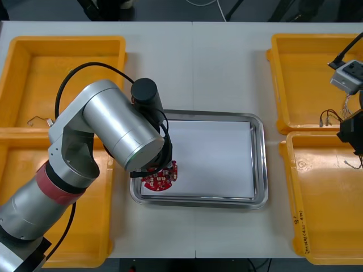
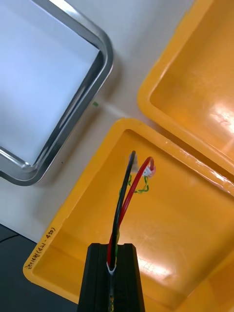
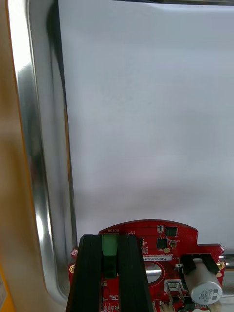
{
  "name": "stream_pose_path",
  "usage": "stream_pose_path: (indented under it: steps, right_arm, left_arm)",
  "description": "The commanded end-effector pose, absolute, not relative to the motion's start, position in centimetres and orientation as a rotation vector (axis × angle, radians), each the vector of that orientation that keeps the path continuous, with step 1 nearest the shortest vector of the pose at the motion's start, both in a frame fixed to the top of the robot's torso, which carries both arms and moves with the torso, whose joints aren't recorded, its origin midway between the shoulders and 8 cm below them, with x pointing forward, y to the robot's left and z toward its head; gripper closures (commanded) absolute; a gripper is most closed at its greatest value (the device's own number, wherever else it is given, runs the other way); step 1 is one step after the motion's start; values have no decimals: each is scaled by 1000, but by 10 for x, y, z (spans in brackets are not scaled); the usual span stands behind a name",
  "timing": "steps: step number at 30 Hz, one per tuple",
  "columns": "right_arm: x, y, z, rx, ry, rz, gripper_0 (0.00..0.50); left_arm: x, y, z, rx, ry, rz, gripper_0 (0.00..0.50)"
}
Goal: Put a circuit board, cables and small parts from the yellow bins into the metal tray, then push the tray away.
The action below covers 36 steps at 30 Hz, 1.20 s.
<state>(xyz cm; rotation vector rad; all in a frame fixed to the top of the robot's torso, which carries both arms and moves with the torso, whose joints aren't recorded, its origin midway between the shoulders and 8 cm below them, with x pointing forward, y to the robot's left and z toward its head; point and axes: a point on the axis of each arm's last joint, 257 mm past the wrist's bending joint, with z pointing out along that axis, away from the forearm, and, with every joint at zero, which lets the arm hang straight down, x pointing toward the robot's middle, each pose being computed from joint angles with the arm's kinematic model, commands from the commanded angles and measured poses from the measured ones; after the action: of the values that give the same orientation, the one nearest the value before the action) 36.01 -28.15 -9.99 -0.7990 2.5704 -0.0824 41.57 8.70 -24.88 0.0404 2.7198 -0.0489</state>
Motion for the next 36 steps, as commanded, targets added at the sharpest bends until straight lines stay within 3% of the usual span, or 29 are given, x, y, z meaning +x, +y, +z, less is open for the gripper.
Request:
stream_pose_path:
  steps: [1,29,32,34,35,36]
  right_arm:
    - [364,-277,-91,-928,2532,-174,500]
    - [363,-269,-96,-981,2540,-155,500]
    - [363,-269,-96,-981,2540,-158,500]
    - [363,-268,-96,-987,2537,-153,500]
    - [363,-268,-96,-985,2539,-153,500]
    - [362,-267,-97,-989,2538,-150,500]
  left_arm:
    - [429,61,-243,203,2665,-53,494]
    - [430,54,-273,283,2689,-47,478]
    - [429,52,-273,294,2690,-56,400]
    - [429,51,-273,297,2688,-58,241]
    - [429,51,-273,297,2688,-58,204]
    - [428,51,-274,301,2689,-59,127]
